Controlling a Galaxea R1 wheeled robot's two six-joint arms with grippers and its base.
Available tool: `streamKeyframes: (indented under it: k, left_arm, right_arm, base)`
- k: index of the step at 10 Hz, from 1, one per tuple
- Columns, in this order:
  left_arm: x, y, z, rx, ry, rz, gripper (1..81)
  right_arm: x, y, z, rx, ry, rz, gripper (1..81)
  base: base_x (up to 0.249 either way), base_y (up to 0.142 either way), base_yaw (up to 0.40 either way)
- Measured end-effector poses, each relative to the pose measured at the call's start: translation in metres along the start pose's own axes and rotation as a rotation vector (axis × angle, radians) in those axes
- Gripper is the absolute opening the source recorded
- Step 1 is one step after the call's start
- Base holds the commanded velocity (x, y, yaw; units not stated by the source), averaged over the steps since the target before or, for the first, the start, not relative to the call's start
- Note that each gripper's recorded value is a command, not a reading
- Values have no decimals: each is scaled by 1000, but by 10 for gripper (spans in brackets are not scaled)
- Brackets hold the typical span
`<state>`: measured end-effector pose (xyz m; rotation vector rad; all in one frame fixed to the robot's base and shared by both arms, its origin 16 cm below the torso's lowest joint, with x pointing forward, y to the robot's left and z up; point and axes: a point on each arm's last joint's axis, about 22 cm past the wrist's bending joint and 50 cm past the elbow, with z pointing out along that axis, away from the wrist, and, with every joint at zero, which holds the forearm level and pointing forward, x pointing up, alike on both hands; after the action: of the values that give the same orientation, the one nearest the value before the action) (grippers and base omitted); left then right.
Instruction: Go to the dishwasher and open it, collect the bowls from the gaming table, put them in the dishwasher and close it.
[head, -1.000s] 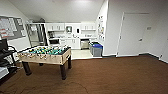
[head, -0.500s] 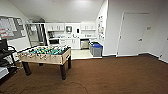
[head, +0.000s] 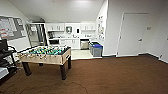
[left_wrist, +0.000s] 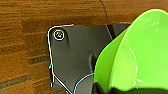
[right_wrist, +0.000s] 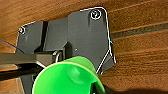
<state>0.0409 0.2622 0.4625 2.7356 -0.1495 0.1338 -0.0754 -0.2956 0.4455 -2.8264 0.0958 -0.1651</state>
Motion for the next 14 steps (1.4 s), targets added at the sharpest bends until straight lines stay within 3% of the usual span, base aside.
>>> streamKeyframes:
  k: [2, 4, 6, 14]
  left_arm:
    - [-5, -1, 1, 4, -11, -2, 10]
    - [11, -4, 1, 12, 16, 4, 10]
    - [3, -4, 1, 12, 2, 1, 10]
    - [3, -3, 2, 10, 3, 1, 10]
  right_arm:
    - [-10, -7, 2, 8, -17, 4, 10]
    - [9, -6, 3, 9, 16, -2, 10]
    - [0, -6, 2, 8, -1, 1, 10]
    - [1, -6, 3, 8, 0, 1, 10]
  base:
    - [96, 0, 0]
    - [97, 0, 0]
    - [97, 0, 0]
    - [107, 0, 0]
